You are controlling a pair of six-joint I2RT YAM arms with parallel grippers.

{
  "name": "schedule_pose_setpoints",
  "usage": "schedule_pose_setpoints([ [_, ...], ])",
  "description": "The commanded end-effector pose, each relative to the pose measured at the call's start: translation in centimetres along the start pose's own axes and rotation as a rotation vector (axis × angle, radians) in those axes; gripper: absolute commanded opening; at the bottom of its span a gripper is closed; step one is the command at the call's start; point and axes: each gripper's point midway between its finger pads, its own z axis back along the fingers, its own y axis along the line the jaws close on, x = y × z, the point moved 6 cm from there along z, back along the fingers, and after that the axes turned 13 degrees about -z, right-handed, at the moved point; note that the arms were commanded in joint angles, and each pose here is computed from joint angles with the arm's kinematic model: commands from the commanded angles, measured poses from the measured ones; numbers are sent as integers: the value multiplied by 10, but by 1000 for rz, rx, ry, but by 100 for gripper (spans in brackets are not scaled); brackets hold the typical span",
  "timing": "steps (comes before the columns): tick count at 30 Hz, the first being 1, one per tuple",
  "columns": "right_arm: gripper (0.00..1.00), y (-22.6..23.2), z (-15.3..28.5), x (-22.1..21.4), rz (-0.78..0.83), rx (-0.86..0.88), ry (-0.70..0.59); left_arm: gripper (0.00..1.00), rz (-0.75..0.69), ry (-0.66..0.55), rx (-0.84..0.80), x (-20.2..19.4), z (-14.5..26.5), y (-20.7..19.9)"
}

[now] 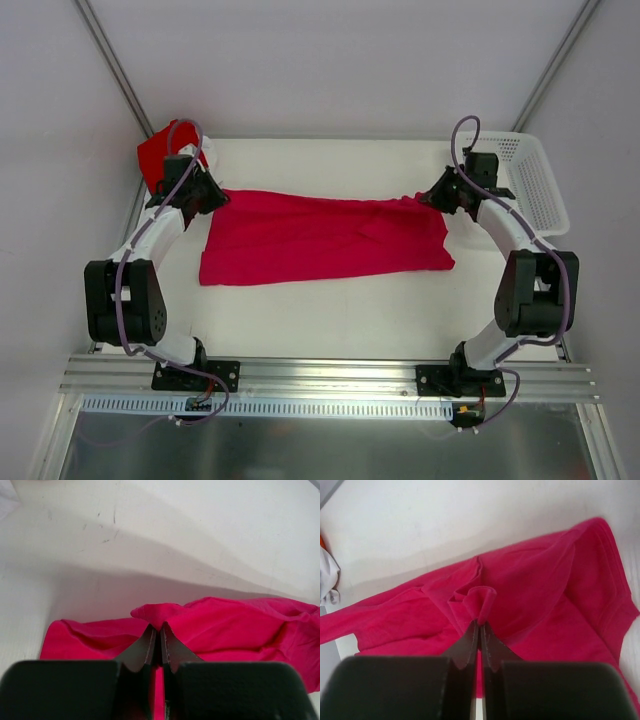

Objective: Fold and stack the t-shirts
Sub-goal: Fold the other side of the tshirt into a rectangle

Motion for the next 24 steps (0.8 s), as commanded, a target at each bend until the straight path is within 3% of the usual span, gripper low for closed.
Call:
schedule_pose_setpoints([
  [1, 0, 4, 14, -5, 31, 42, -39, 0, -41, -48, 12, 1, 14, -5],
  [11, 0, -19, 30, -34, 43, 8, -34, 0, -76, -14, 41, -38, 26, -7],
  [24, 0, -40, 51, -55, 68, -29, -64, 0, -80, -65, 107, -54, 48, 0],
])
